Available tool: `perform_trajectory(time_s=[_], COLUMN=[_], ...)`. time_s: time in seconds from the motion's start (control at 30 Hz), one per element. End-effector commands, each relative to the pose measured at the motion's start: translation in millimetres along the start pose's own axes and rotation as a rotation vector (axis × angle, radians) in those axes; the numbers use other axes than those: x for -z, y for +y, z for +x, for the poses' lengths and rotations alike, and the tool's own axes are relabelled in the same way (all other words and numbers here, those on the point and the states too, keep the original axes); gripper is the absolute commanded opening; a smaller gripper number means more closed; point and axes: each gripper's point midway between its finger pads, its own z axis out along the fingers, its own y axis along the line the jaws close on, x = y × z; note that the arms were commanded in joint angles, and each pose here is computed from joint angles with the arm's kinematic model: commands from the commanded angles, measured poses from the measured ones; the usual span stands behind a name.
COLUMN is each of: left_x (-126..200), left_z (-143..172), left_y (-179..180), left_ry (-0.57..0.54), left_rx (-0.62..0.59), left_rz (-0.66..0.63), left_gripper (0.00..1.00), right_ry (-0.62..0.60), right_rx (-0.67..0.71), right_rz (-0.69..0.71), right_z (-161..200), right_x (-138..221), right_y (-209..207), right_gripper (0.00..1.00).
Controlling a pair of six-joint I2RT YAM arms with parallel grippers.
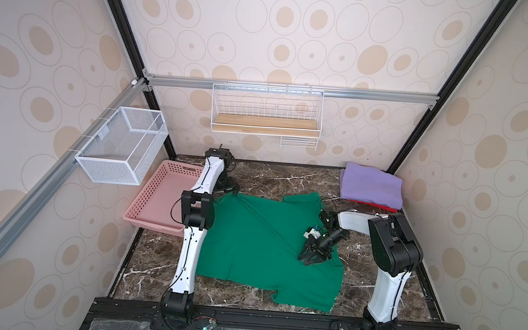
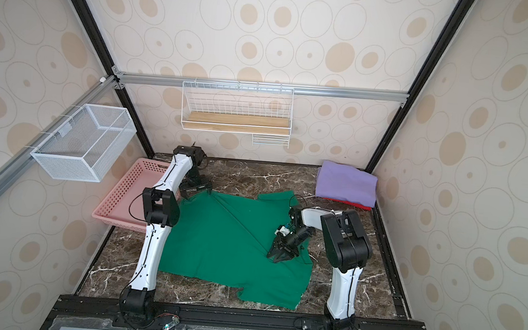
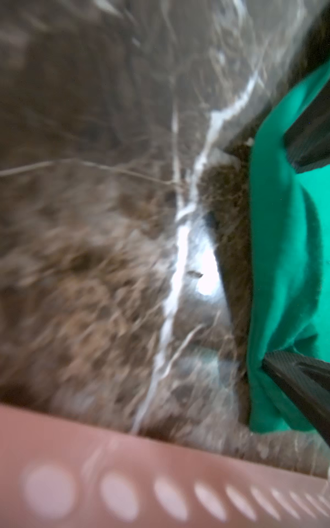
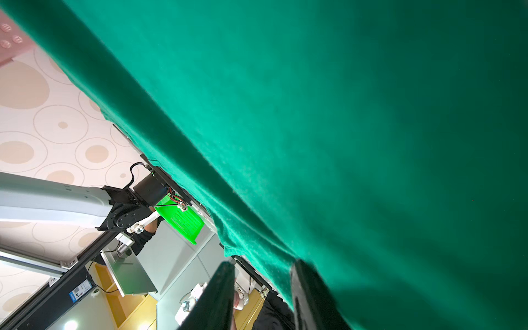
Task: Fold and stack t-shirts
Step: Smooth out the T-shirt at the center of the board.
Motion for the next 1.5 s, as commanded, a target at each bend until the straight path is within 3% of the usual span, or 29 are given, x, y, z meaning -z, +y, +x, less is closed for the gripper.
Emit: perform_trajectory(time_s=[0.0, 0.2, 0.33, 0.53, 0.67, 0.77, 0.87, 1.07, 1.23, 1.47], left_x=[31.0, 58.8, 70.1, 84.9, 73.9, 47.1, 23.9, -9.2, -5.7, 12.2], left_z=[-41.9, -71.5, -62.0, 25.3, 116.5, 181.3, 223.3, 252.8, 255.2, 276.9], left_y=[1.3, 23.0, 33.1, -22.7, -69.1, -73.9, -55.7, 0.5, 18.9, 39.9], left_ry=[-0.147, -0.238, -0.217, -0.119, -0.001, 0.099, 0.161, 0.256, 0.265, 0.281], left_rx=[0.089, 0.123, 0.144, -0.003, -0.143, -0.213, -0.259, -0.310, -0.347, -0.304], left_rz=[0.120, 0.152, 0.150, 0.136, 0.140, 0.096, 0.031, -0.127, -0.179, -0.161], left_gripper=[0.99, 0.99, 0.99, 0.99, 0.99, 0.99, 0.99, 0.99, 0.99, 0.99], right_ry=[0.069, 0.072, 0.071, 0.078, 0.038, 0.049, 0.043, 0.009, -0.021, -0.080], right_rx=[-0.121, -0.120, -0.117, -0.093, -0.051, -0.058, -0.082, -0.213, -0.309, -0.344], right_rz=[0.145, 0.137, 0.141, 0.164, 0.201, 0.220, 0.237, 0.267, 0.312, 0.426], right_z=[11.9, 11.4, 12.2, 11.9, 12.8, 14.1, 10.8, 3.0, 5.6, 18.6], right_x=[-22.6, -23.1, -23.9, -21.0, -8.4, -7.0, 0.9, 26.9, 50.3, 83.6], right_y=[-46.1, -44.4, -45.3, -39.8, -35.7, -40.0, -47.0, -79.9, -107.4, -121.7], right_gripper=[0.40, 0.40, 0.40, 0.40, 0.40, 0.40, 0.40, 0.40, 0.39, 0.37])
